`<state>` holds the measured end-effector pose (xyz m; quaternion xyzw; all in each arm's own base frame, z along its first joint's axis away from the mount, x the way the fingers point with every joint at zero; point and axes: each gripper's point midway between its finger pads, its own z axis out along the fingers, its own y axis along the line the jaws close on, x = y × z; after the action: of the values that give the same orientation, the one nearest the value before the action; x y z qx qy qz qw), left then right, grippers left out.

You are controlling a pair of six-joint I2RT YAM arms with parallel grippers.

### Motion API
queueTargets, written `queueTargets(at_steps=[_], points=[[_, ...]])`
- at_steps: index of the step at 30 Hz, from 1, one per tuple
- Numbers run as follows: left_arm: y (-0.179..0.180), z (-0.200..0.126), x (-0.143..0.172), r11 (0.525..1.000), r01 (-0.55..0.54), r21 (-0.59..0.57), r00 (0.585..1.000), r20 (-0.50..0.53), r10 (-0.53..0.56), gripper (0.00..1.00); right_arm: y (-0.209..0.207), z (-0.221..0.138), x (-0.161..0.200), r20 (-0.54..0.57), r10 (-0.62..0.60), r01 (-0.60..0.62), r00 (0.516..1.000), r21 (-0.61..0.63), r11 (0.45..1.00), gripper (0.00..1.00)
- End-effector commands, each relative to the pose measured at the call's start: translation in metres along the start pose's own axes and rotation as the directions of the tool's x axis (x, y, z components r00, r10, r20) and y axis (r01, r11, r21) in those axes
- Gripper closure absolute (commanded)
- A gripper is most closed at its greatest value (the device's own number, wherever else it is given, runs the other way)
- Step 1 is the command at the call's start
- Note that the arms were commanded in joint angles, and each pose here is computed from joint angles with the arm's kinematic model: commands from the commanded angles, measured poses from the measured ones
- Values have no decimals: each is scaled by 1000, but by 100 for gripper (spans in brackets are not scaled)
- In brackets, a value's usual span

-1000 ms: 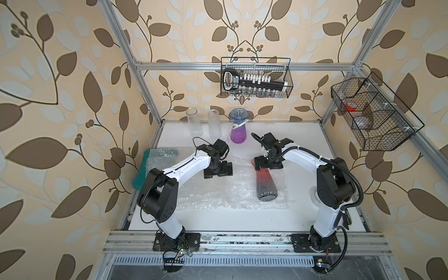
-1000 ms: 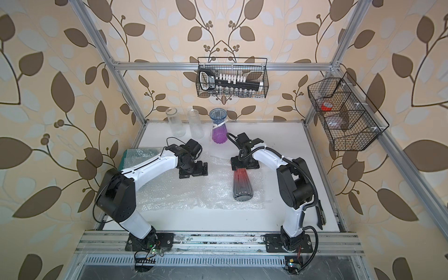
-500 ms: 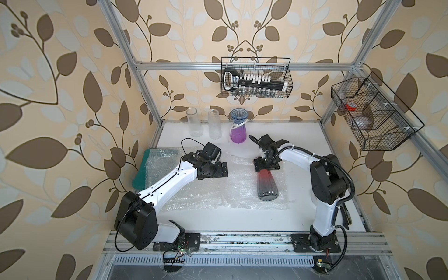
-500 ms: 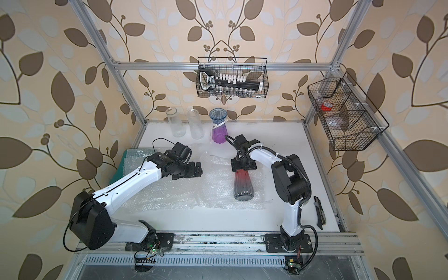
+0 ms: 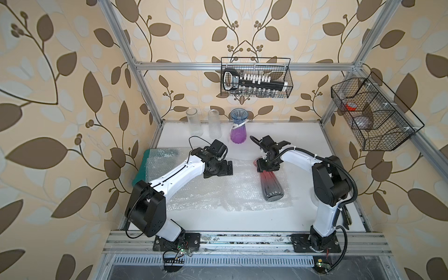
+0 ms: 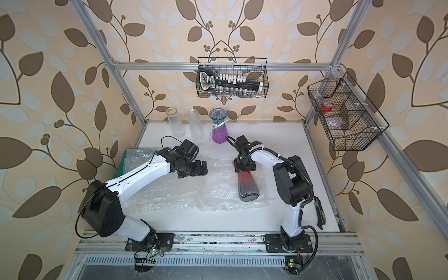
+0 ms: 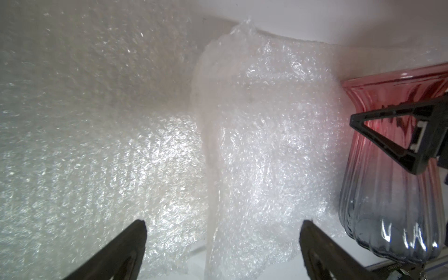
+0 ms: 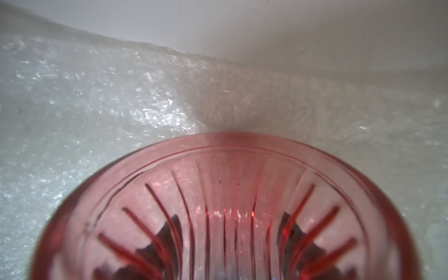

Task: Unwrap the vase from the bubble wrap
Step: Pick up the vase from the bubble wrap.

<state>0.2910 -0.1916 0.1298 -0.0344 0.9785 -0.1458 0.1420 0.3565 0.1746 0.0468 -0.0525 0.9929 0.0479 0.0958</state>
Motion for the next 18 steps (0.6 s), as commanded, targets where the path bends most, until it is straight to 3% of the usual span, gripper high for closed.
queueTargets(at_steps=[1,10,12,15,18], points=[[-17,-10,-2,999,-12,52,1000,-3,12,1,3,-28,6,23,-20,21,1000,-37,999,74],[-30,-5,-1,994,-21,107,1000,-14,22,1,19,-84,-7,192,6,27,981,-169,985,99],[-32,-5,-1,993,-22,118,1000,-17,25,1,25,-96,-8,242,-2,54,970,-207,977,100],[-34,-3,0,992,-29,126,999,-25,32,1,32,-122,-12,352,-5,105,936,-266,958,100],[-35,-2,2,990,-33,136,999,-35,38,1,35,-153,-20,489,20,150,872,-306,940,100]])
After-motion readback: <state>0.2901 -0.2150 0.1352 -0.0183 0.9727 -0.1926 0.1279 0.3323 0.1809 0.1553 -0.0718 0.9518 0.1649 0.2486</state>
